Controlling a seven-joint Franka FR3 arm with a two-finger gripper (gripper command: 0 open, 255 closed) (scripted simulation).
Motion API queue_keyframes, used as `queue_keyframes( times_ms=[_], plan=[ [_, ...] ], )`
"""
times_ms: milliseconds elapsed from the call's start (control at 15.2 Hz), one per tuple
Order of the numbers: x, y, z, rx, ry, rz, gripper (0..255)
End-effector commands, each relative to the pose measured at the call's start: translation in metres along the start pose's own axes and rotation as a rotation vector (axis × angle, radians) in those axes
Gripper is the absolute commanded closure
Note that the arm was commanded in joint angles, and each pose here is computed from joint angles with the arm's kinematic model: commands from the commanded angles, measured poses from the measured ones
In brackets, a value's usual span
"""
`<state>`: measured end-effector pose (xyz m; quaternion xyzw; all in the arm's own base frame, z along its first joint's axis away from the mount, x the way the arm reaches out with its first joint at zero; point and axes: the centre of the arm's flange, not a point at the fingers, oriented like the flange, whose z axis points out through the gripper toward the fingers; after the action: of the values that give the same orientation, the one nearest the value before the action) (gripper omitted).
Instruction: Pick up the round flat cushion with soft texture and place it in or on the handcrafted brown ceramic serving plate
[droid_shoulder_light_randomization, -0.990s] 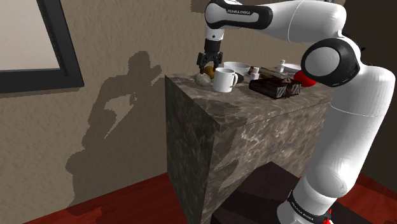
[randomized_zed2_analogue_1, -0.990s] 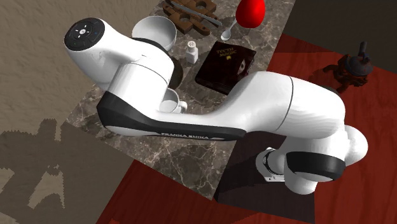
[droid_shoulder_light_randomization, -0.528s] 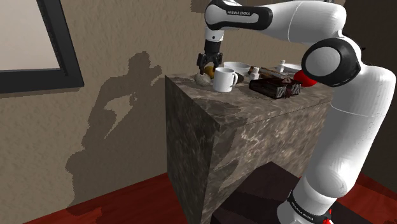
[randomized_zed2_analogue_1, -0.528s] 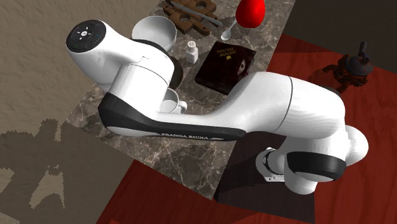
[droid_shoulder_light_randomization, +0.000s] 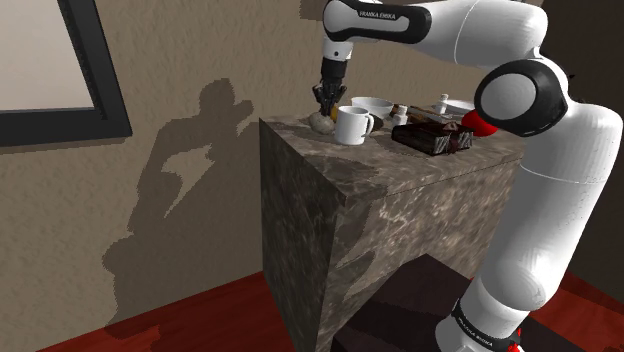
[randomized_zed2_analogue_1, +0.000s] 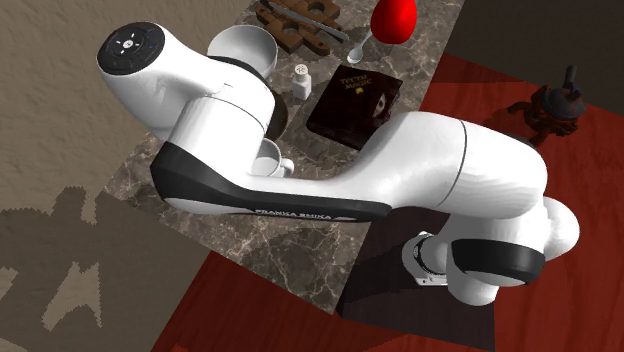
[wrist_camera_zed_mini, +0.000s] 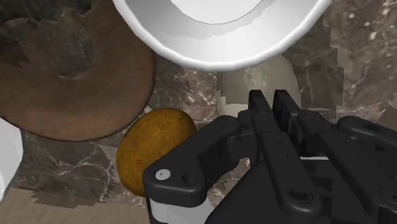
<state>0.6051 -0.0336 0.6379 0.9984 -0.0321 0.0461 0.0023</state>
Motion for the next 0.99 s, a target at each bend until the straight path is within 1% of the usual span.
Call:
queue_keyframes(
  times_ms=[0, 66, 198, 264, 330, 396, 462, 924],
  plan=[
    [0.002, 0.005, 0.011, -0.009, -0.023, 0.007, 255],
    [0.0, 0.003, 0.014, -0.008, -0.024, 0.007, 255],
    [0.001, 0.003, 0.004, -0.008, -0.024, 0.007, 255],
    [0.0, 0.002, 0.004, -0.007, -0.016, 0.005, 255],
    [0.0, 0.002, 0.004, -0.007, -0.016, 0.005, 0],
    [-0.048, -0.01, 0.009, -0.047, 0.218, 0.05, 0],
    [-0.071, -0.017, 0.015, -0.068, 0.34, 0.074, 0],
    [-0.059, -0.014, 0.05, -0.068, 0.34, 0.074, 0]
  ],
)
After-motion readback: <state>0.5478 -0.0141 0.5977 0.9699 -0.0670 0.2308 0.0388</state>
